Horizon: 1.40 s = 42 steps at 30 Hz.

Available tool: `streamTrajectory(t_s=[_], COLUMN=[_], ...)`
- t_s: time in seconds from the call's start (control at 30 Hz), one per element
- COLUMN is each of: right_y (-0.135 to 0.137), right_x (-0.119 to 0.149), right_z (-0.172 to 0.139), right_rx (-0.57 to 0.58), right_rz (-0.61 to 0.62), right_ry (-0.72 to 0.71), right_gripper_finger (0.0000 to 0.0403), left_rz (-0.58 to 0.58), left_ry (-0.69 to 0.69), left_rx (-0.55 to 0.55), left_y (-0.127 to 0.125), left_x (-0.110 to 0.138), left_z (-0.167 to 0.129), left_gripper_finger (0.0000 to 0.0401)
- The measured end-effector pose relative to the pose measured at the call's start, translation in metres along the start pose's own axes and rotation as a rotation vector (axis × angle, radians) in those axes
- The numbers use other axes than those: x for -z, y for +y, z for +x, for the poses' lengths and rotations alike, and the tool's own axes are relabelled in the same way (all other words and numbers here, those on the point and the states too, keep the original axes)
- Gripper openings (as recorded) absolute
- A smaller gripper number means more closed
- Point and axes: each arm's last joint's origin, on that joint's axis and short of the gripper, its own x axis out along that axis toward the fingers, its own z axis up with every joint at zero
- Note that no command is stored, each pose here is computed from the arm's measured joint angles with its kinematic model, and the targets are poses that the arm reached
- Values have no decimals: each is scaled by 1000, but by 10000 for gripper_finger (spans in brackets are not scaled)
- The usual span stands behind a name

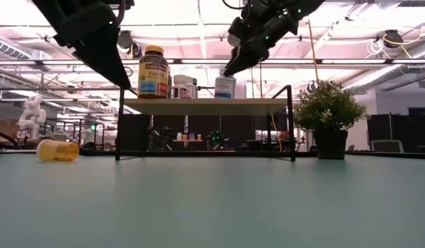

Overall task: Pick and place medicine bottles onto shelf by color
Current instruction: Put the white and blue pill bottle on the shelf

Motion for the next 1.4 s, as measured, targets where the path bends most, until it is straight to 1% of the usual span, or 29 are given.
streamTrajectory(t_s=[0.17, 0.5, 0.77, 0.83, 0.97, 1.13, 1.2, 1.23, 1.33, 1.4], right_y=[-2, -2, -3, -3, -2, 5, 10, 13, 21, 26], right_x=[2, 5, 2, -1, -10, -23, -27, -27, -25, -24], right_z=[10, 12, 9, 6, -3, -24, -32, -35, -40, -38], right_rx=[1, 0, 23, 37, 101, 123, 132, 132, 91, 64], right_rz=[-8, -26, -60, -67, -99, -119, -78, -34, 80, 117], right_ry=[-4, 15, -4, -15, -34, -79, -65, -52, -11, 20], right_gripper_finger=[189, 231, 235, 235, 235, 235, 235, 235, 230, 222], left_rz=[-1, 0, -3, -3, -9, -14, -17, -17, -19, -26], left_ry=[0, -1, -1, -1, 0, 3, 6, 7, 10, 9], left_rx=[1, 1, 2, 2, 1, 0, 1, 3, 12, 14], left_y=[0, 0, 0, 0, 0, 0, 0, -1, -2, -3], left_x=[0, 0, 0, 0, 0, 1, 1, 2, 4, 5], left_z=[0, 0, 0, 0, 0, 0, -1, -1, -4, -5], left_gripper_finger=[390, 390, 390, 390, 390, 390, 390, 390, 390, 390])
